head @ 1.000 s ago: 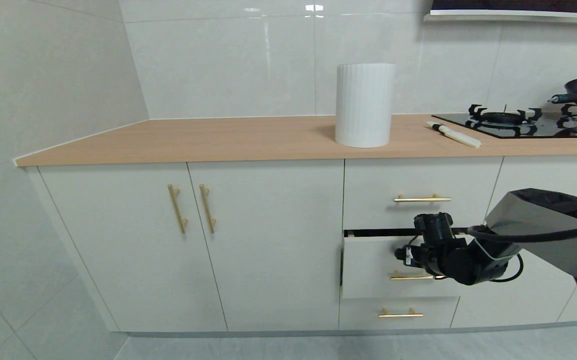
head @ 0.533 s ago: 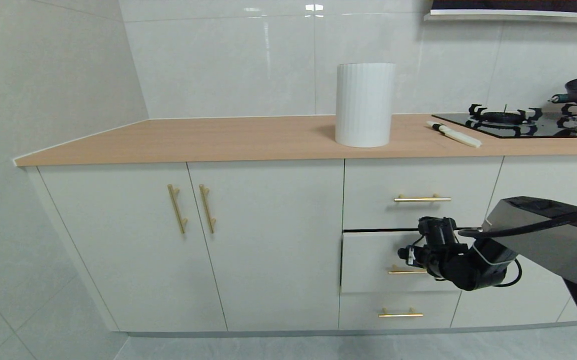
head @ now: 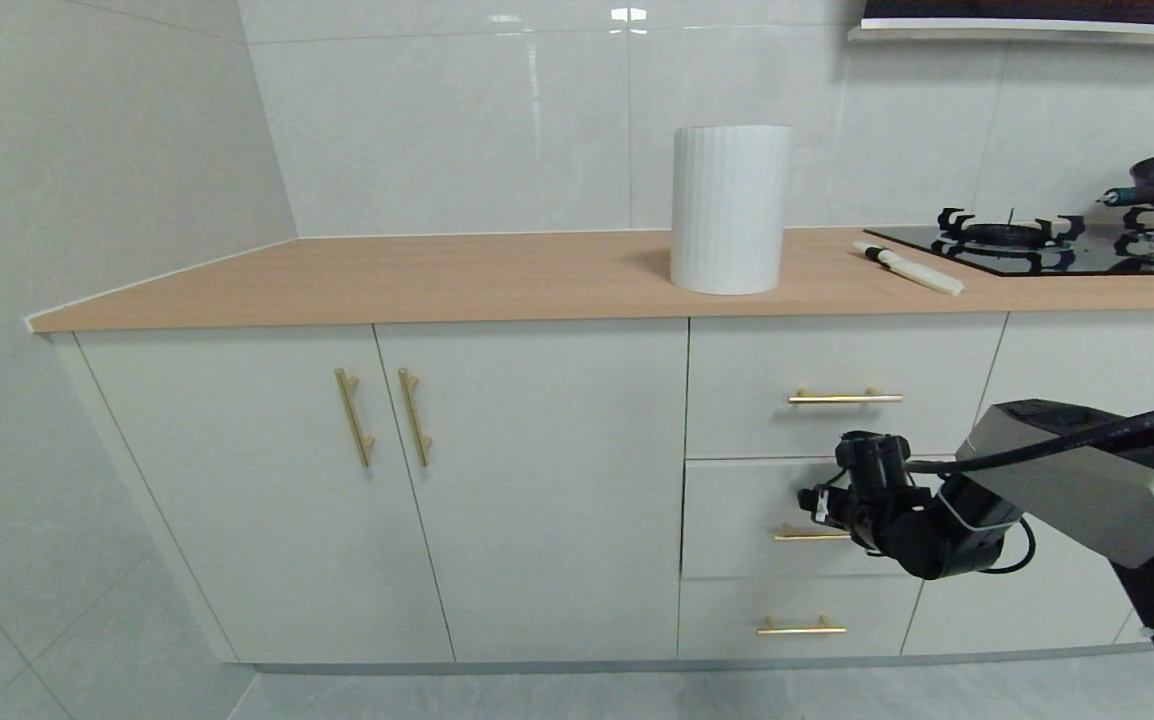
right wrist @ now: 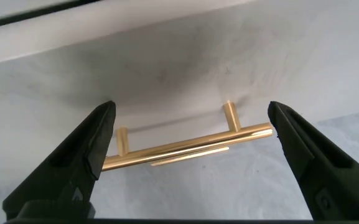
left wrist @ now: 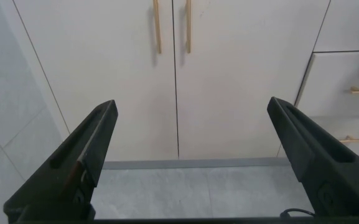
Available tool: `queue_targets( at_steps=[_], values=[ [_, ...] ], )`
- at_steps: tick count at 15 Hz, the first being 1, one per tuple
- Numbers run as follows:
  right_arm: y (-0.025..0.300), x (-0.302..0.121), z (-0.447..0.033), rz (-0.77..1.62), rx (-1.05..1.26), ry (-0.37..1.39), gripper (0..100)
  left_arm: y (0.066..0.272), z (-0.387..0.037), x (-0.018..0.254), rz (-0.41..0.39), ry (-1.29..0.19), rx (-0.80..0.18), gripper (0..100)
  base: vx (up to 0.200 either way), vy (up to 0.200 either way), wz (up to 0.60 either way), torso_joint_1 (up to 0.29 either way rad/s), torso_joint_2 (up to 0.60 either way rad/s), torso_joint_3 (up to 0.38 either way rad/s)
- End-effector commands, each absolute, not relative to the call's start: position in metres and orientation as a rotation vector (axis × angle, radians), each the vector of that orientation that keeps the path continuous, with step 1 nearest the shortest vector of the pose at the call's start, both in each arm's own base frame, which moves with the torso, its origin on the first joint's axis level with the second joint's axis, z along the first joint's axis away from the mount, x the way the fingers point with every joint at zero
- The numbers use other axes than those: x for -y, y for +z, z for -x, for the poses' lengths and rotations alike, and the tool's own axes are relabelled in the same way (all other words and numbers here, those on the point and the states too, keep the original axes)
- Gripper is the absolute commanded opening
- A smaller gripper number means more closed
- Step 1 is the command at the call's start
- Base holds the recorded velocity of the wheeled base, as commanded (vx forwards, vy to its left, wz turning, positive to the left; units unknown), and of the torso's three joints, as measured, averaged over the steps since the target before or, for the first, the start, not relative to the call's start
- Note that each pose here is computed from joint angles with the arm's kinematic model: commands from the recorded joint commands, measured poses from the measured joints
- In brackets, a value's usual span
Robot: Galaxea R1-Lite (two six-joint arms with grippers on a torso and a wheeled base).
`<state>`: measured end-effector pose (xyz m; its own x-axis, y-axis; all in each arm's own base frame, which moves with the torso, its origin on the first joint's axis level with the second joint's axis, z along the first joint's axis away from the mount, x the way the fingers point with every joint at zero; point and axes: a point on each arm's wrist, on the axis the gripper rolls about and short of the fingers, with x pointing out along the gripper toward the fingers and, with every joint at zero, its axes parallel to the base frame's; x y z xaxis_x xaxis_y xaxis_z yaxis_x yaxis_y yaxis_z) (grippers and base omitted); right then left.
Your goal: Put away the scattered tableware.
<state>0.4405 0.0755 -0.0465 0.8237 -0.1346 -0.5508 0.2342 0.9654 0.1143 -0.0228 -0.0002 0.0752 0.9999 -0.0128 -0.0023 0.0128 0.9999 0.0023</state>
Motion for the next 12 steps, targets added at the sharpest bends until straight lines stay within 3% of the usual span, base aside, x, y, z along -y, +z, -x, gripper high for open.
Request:
queue_targets(
  at_steps=[1,10,12],
  values=[
    [-0.044,-0.075,-0.445,-0.201,-0.549,-0.211,100,0.075,0.023,0.000,-0.002,-0.012,-0.003,100,0.000,0.000,0.00,0.000,0.00,0.000],
    [-0.038,-0.070,-0.452,-0.226,-0.510,-0.254,100,0.075,0.023,0.000,-0.003,-0.014,-0.003,100,0.000,0.000,0.00,0.000,0.00,0.000],
    [-0.008,-0.067,-0.428,-0.228,-0.523,-0.238,100,0.075,0.023,0.000,-0.002,-0.014,-0.003,100,0.000,0.000,0.00,0.000,0.00,0.000]
  ],
)
